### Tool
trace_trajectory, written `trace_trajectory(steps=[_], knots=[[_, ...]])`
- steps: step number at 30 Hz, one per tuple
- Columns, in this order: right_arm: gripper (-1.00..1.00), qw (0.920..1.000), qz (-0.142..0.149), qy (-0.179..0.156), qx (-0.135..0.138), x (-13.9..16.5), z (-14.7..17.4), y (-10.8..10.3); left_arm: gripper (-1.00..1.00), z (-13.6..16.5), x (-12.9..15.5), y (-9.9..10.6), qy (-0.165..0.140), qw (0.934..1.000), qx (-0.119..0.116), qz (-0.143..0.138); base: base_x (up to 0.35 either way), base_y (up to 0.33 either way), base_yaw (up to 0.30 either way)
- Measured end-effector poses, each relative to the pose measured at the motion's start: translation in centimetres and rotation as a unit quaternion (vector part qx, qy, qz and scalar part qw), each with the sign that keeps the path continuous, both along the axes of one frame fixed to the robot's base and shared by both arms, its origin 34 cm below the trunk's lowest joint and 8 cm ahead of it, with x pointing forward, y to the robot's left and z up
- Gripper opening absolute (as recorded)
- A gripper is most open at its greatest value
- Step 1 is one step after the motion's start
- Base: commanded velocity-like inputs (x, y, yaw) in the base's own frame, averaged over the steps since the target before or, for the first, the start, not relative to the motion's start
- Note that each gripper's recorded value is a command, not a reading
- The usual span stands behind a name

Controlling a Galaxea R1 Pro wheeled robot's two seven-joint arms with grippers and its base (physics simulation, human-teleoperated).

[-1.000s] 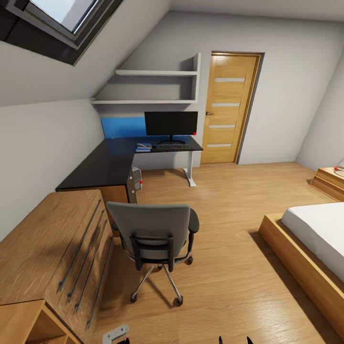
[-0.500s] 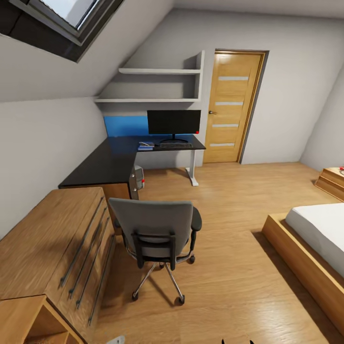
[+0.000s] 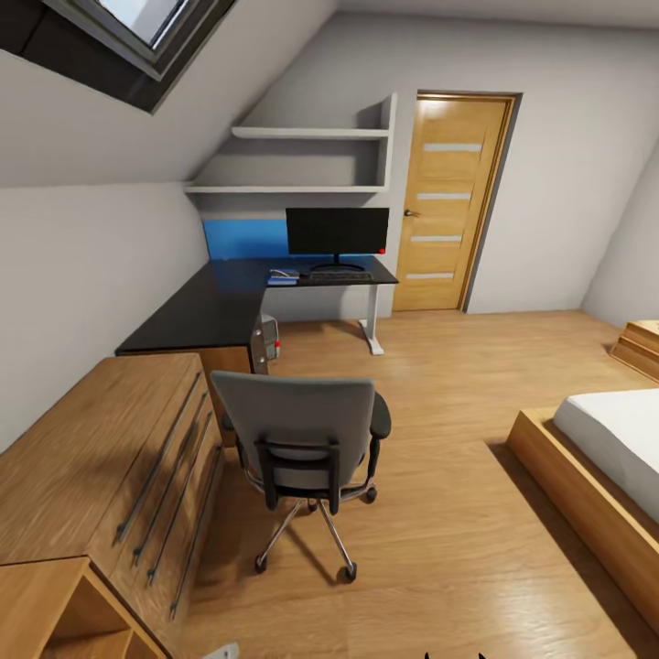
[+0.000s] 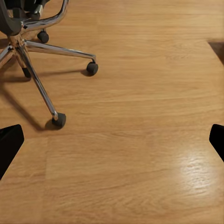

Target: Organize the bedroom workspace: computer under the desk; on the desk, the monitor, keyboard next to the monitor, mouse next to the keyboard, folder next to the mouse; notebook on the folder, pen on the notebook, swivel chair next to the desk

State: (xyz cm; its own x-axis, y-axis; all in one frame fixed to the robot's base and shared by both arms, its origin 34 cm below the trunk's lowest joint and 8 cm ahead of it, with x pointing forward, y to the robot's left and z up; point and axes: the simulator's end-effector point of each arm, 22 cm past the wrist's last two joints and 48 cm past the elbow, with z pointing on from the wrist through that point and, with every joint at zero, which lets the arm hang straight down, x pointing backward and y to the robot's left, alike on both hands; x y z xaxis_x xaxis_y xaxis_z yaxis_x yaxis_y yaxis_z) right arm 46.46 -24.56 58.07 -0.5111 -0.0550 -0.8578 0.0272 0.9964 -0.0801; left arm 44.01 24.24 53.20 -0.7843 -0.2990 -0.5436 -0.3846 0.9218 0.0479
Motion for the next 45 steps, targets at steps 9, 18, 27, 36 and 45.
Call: trace_trajectory(steps=[9, 18, 27, 36, 45], knots=[[1.00, 1.0000, 0.000, 0.001, 0.000, 0.0, -1.5, 0.0, 1.00, -1.4, 0.0, 0.0, -0.001, 1.0000, 0.000, -0.001, -0.148, 0.000, 0.000], [1.00, 1.0000, 0.000, 0.001, 0.000, -0.1, -3.0, 0.0, 1.00, -2.9, 0.0, 0.0, -0.001, 1.0000, 0.000, 0.000, -0.170, 0.000, 0.000], [1.00, 1.0000, -0.001, 0.002, 0.000, -0.2, -4.6, 0.0, 1.00, -4.5, -0.1, -0.1, 0.000, 1.0000, -0.002, -0.002, -0.044, 0.000, 0.000], [1.00, 1.0000, 0.001, 0.003, 0.004, -0.3, -6.2, 0.6, 1.00, -6.3, -0.4, 0.0, 0.004, 1.0000, -0.002, -0.001, 0.000, 0.000, 0.000], [1.00, 1.0000, 0.002, 0.001, 0.007, -0.2, -7.7, 1.0, 1.00, -7.9, -0.6, -0.1, 0.004, 1.0000, -0.003, -0.002, 0.000, 0.000, 0.000]])
